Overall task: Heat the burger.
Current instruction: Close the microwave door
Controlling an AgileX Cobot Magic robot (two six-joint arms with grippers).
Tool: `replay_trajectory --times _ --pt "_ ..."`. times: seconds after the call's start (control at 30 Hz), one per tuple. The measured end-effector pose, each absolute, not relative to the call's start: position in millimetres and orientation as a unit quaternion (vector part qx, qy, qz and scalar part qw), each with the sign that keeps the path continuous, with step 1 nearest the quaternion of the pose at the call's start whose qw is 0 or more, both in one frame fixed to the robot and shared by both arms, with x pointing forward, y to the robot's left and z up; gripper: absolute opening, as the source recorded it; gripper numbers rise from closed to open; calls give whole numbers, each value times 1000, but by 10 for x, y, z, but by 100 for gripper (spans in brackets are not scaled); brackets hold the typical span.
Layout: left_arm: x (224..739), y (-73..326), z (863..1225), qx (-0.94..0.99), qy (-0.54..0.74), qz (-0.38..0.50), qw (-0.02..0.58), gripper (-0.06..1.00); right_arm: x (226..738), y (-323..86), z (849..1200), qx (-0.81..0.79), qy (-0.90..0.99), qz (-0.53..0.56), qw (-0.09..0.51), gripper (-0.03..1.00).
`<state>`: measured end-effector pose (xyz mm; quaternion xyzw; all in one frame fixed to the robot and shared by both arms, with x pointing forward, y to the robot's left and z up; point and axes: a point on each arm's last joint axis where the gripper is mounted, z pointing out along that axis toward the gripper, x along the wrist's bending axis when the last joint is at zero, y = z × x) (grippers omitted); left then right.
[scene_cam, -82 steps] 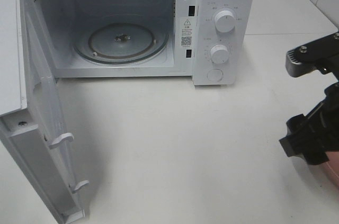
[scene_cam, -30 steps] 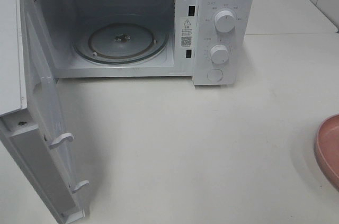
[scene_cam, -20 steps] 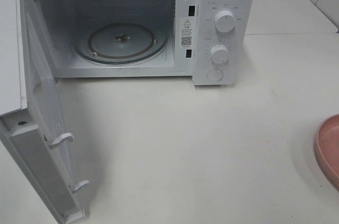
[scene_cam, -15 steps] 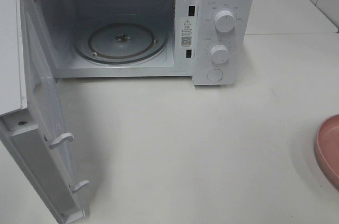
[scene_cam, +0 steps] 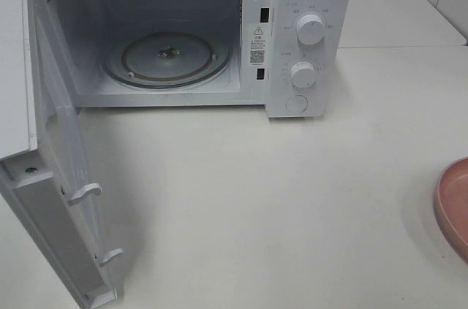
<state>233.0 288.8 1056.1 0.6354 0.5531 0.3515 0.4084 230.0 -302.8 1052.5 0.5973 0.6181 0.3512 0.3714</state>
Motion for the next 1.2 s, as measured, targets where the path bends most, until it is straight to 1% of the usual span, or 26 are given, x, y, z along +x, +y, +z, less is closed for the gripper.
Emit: replay_trajectory --times 1.03,1.13,1.2 --pt "2330 2888 10561 634 554 351 409 99 2300 -3028 10525 597 618 351 371 75" --pt "2330 2889 10566 625 564 346 415 97 2300 -3028 10525 597 618 351 371 75" --pt "2338 2892 10600 607 572 346 429 88 2300 -3028 10525 597 618 351 371 75"
